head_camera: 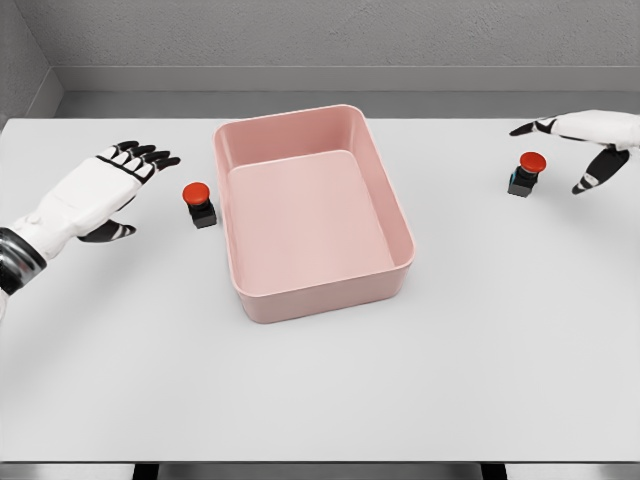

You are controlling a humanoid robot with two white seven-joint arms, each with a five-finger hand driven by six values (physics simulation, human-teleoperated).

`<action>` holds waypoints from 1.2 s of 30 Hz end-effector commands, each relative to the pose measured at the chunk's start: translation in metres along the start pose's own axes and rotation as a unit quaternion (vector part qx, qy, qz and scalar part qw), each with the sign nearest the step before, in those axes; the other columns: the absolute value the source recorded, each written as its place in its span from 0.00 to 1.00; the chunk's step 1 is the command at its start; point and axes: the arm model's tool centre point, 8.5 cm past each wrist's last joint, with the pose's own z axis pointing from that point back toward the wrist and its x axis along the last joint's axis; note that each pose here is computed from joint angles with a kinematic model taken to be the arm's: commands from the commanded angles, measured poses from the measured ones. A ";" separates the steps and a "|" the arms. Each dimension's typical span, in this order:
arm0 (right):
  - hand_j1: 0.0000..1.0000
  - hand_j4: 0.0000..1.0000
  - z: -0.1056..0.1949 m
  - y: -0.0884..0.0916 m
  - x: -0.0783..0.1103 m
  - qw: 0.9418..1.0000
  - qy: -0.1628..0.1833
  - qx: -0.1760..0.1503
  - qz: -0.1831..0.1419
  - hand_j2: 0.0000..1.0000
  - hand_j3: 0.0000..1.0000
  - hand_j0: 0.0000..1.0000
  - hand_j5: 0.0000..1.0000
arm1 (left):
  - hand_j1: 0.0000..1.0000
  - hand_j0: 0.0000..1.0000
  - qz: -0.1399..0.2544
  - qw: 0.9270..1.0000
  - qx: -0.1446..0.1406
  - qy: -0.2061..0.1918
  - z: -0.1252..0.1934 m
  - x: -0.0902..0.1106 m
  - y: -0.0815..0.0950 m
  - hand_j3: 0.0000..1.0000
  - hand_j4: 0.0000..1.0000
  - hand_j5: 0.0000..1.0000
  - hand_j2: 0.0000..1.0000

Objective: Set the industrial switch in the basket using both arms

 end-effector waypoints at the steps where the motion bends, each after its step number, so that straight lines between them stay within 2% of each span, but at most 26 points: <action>1: 1.00 1.00 -0.013 0.000 0.003 1.000 0.015 0.002 -0.014 1.00 1.00 1.00 1.00 | 1.00 1.00 0.004 1.000 0.001 0.021 -0.004 0.000 -0.004 1.00 1.00 1.00 1.00; 4: 1.00 1.00 -0.021 -0.001 0.008 1.000 0.021 0.003 -0.016 1.00 1.00 1.00 1.00 | 1.00 1.00 -0.025 0.999 0.003 0.025 -0.009 0.003 -0.008 1.00 1.00 1.00 1.00; 8: 1.00 1.00 -0.030 0.002 0.006 0.999 0.027 0.006 -0.025 1.00 1.00 1.00 1.00 | 1.00 1.00 -0.037 0.999 0.009 0.016 -0.015 0.013 -0.011 1.00 1.00 1.00 1.00; 12: 1.00 1.00 -0.037 0.003 0.006 0.999 0.031 0.006 -0.032 1.00 1.00 1.00 1.00 | 1.00 1.00 -0.027 0.999 0.016 0.014 -0.023 0.018 -0.012 1.00 1.00 1.00 1.00; 14: 1.00 1.00 -0.039 0.003 0.005 0.999 0.034 0.007 -0.034 1.00 1.00 1.00 1.00 | 1.00 1.00 -0.019 0.999 0.009 0.026 -0.026 0.013 -0.021 1.00 1.00 1.00 1.00; 16: 1.00 1.00 -0.042 0.005 0.001 0.997 0.063 0.012 -0.042 1.00 1.00 1.00 1.00 | 1.00 1.00 -0.016 1.000 0.008 0.025 -0.028 0.014 -0.022 1.00 1.00 1.00 1.00; 17: 1.00 1.00 -0.045 0.005 0.003 0.997 0.066 0.015 -0.036 1.00 1.00 1.00 1.00 | 1.00 1.00 -0.011 1.000 0.007 0.024 -0.030 0.017 -0.025 1.00 1.00 1.00 1.00; 23: 1.00 1.00 -0.053 0.006 0.008 0.997 0.067 0.018 -0.038 1.00 1.00 1.00 1.00 | 1.00 1.00 -0.005 1.000 0.006 0.009 -0.041 0.029 -0.029 1.00 1.00 1.00 1.00; 30: 1.00 1.00 -0.055 0.009 0.009 0.997 0.068 0.021 -0.040 1.00 1.00 1.00 1.00 | 0.99 0.99 0.002 1.000 -0.001 0.022 -0.040 0.021 -0.036 0.99 0.99 0.99 0.99; 32: 1.00 1.00 -0.055 0.009 0.008 0.996 0.071 0.021 -0.041 1.00 1.00 1.00 1.00 | 0.94 0.94 0.002 1.000 -0.001 0.024 -0.040 0.019 -0.035 0.94 0.94 0.94 0.94; 36: 1.00 1.00 -0.055 0.014 0.006 0.996 0.075 0.028 -0.040 1.00 1.00 1.00 1.00 | 0.92 0.92 0.004 0.999 -0.005 0.038 -0.045 0.010 -0.036 0.92 0.92 0.92 0.92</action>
